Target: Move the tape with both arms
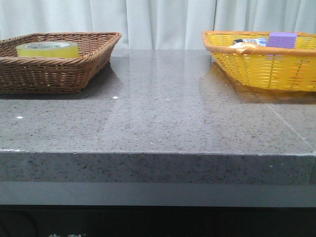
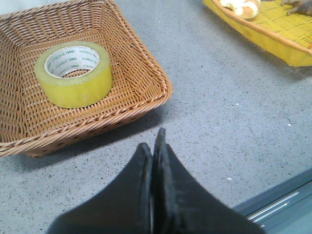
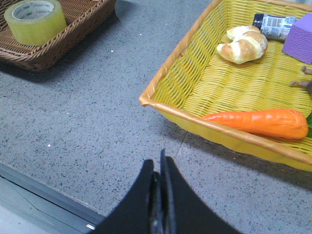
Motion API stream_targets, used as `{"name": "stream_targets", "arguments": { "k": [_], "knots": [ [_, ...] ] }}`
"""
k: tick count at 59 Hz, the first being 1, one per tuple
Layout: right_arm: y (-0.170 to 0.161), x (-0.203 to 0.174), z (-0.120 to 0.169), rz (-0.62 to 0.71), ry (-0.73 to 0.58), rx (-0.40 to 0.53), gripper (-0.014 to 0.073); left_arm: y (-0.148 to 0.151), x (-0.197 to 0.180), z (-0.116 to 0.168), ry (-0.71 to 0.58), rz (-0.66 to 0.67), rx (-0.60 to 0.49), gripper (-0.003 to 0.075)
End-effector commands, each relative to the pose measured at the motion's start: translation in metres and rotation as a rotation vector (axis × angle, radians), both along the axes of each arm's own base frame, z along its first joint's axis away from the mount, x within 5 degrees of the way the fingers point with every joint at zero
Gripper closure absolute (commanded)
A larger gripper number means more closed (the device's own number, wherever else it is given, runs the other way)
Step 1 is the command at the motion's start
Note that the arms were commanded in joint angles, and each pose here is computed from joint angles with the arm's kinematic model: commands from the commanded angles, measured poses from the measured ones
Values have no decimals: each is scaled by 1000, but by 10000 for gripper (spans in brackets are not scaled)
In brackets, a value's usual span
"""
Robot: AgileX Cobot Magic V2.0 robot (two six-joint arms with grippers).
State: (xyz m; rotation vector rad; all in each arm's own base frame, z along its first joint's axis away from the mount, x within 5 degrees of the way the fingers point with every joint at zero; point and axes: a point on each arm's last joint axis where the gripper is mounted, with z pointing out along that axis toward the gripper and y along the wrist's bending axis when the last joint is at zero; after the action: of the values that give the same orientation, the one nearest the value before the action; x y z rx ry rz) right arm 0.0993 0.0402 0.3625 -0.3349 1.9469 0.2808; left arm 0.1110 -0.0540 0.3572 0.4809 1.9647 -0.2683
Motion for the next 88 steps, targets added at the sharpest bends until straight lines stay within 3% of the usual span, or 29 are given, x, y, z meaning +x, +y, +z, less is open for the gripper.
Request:
{"name": "stream_targets", "arguments": {
  "k": [1,10,18,35,51,62,88],
  "knots": [
    [0,0,14,-5,-90,33,663,-2,1,15,-88,-11,-56,740],
    [0,1,14,-5,-91,33,663,3,0,3,-106,28,-62,740],
    [0,1,14,-5,-91,33,663,18,-8,-28,-124,130,-118,740],
    [0,1,14,-5,-91,33,663,39,-39,-98,-320,267,-186,740],
    [0,1,14,-5,-91,33,663,48,-57,-138,-414,385,-279,740],
    [0,1,14,-5,-91,34,663,51,-55,-155,-507,412,-298,740],
    [0,1,14,-5,-90,33,663,51,-55,-153,-506,410,-298,740]
  ]
}}
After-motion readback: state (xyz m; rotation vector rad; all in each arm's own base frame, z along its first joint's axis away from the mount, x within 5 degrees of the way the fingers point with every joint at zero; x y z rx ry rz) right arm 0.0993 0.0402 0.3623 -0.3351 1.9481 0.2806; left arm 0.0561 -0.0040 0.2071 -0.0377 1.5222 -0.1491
